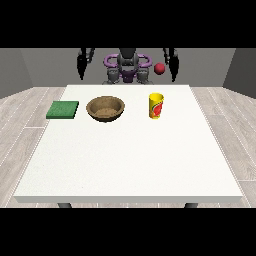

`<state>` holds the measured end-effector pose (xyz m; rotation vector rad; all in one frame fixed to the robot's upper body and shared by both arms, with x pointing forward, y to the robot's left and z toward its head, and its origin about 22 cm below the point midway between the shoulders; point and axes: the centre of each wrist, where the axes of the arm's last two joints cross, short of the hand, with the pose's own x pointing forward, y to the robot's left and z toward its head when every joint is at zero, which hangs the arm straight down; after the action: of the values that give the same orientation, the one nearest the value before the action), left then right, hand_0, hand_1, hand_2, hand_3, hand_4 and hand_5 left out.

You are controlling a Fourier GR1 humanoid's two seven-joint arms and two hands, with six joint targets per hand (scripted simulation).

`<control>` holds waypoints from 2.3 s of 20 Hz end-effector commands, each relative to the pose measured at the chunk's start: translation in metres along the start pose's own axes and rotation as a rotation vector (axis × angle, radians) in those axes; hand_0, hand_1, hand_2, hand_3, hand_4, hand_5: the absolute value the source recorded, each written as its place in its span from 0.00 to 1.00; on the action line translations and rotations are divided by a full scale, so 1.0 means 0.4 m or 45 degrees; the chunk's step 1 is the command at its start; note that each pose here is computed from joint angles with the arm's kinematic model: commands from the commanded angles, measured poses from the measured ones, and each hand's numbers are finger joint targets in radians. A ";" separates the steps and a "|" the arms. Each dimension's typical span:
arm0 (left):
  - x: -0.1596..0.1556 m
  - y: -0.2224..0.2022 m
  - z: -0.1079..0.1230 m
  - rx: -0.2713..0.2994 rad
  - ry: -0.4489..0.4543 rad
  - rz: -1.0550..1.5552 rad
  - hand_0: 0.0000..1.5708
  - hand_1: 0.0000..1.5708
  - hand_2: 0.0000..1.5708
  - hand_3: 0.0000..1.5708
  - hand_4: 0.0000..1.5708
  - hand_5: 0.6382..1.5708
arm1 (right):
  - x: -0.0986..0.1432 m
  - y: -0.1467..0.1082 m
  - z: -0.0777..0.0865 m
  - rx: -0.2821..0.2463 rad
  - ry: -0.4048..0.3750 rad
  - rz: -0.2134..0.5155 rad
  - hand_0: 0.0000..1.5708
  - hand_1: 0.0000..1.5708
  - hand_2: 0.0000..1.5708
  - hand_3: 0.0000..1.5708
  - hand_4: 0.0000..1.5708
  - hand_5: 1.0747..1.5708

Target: Pick the cup and pour the ball into the bowl, then pick the bowl and place it on the pad

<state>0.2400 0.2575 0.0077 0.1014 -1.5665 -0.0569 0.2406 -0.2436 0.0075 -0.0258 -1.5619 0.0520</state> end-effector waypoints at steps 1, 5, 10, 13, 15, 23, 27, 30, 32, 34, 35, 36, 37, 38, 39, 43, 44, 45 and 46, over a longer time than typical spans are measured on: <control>0.043 0.015 -0.002 0.001 -0.043 -0.020 0.00 0.00 0.00 0.00 0.37 1.00 | 0.040 -0.014 0.000 0.002 -0.031 0.030 0.00 0.00 0.00 0.00 0.37 1.00; 0.075 0.029 -0.003 0.004 -0.043 -0.036 0.00 0.00 0.00 0.00 0.37 1.00 | 0.069 -0.026 0.000 0.008 -0.016 0.056 0.00 0.00 0.00 0.00 0.37 1.00; 0.146 -0.031 -0.081 0.133 -0.170 0.224 0.00 0.00 0.00 0.00 0.33 0.99 | 0.066 -0.188 -0.009 -0.064 -0.072 -0.149 0.00 0.00 0.00 0.00 0.31 1.00; 0.147 -0.030 -0.118 0.143 -0.204 0.218 0.00 0.00 0.00 0.00 0.30 0.99 | 0.130 -0.206 -0.039 -0.019 -0.135 -0.142 0.00 0.00 0.00 0.00 0.29 1.00; 0.188 0.014 -0.152 0.129 -0.319 0.180 0.00 0.00 0.00 0.00 0.31 0.98 | 0.077 -0.210 -0.049 -0.088 -0.221 -0.156 0.00 0.00 0.00 0.00 0.26 1.00; 0.114 -0.060 -0.206 0.131 -0.390 0.103 0.00 0.00 0.00 0.00 0.29 0.92 | 0.104 -0.204 -0.107 -0.072 -0.278 -0.102 0.00 0.00 0.00 0.00 0.00 1.00; 0.043 -0.079 -0.199 0.142 -0.414 0.090 0.00 0.00 0.00 0.00 0.28 0.87 | 0.089 -0.269 -0.106 -0.066 -0.329 -0.077 0.00 0.00 0.00 0.00 0.00 1.00; 0.094 -0.051 -0.260 0.158 -0.358 0.115 0.00 0.00 0.00 0.00 0.27 0.84 | 0.030 -0.262 -0.095 -0.072 -0.261 -0.077 0.00 0.00 0.00 0.00 0.00 1.00; 0.010 -0.082 -0.221 0.095 -0.363 0.095 0.00 0.00 0.00 0.00 0.29 0.85 | 0.067 -0.230 -0.146 -0.149 -0.241 -0.096 0.00 0.00 0.00 0.00 0.00 1.00; 0.052 -0.076 -0.273 0.157 -0.446 0.070 0.00 0.00 0.00 0.00 0.27 0.85 | 0.084 -0.256 -0.163 -0.110 -0.332 -0.099 0.00 0.00 0.00 0.00 0.00 1.00; -0.009 -0.043 -0.250 0.155 -0.450 0.098 0.00 0.00 0.00 0.00 0.24 0.81 | 0.086 -0.242 -0.155 -0.079 -0.342 -0.107 0.00 0.00 0.00 0.00 0.00 1.00; 0.005 -0.086 -0.258 0.142 -0.466 0.063 0.00 0.00 0.00 0.00 0.24 0.78 | 0.051 -0.256 -0.155 -0.098 -0.342 -0.120 0.00 0.00 0.00 0.00 0.00 1.00; -0.056 -0.014 -0.250 0.182 -0.377 0.085 0.00 0.00 0.00 0.00 0.20 0.76 | 0.079 -0.218 -0.138 -0.023 -0.305 -0.098 0.00 0.00 0.00 0.00 0.00 1.00; -0.005 -0.089 -0.274 0.128 -0.458 0.075 0.00 0.00 0.00 0.00 0.15 0.75 | 0.064 -0.239 -0.176 -0.115 -0.323 -0.108 0.00 0.00 0.00 0.00 0.00 1.00; -0.015 -0.056 -0.283 0.174 -0.473 0.084 0.00 0.00 0.00 0.00 0.07 0.75 | 0.040 -0.181 -0.158 -0.063 -0.363 -0.096 0.00 0.00 0.00 0.00 0.00 1.00; -0.036 -0.068 -0.301 0.143 -0.417 0.084 0.00 0.00 0.00 0.00 0.00 0.74 | 0.089 -0.277 -0.188 -0.084 -0.331 -0.099 0.00 0.00 0.00 0.00 0.00 1.00; -0.013 -0.002 -0.322 0.221 -0.497 0.080 0.00 0.00 0.00 0.00 0.00 0.72 | 0.121 -0.290 -0.184 -0.038 -0.406 -0.085 0.00 0.00 0.00 0.00 0.00 1.00; 0.017 -0.019 -0.342 0.215 -0.538 0.118 0.00 0.00 0.00 0.00 0.00 0.71 | 0.134 -0.302 -0.201 -0.071 -0.471 -0.074 0.00 0.00 0.00 0.00 0.00 1.00; 0.002 0.014 -0.351 0.261 -0.489 0.083 0.00 0.00 0.00 0.00 0.00 0.70 | 0.112 -0.199 -0.194 -0.012 -0.430 -0.071 0.00 0.00 0.00 0.00 0.00 1.00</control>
<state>0.3660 0.2489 0.0019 0.1687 -1.9421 0.1091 0.3154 -0.3400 0.0508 0.0029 -1.8662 -0.0283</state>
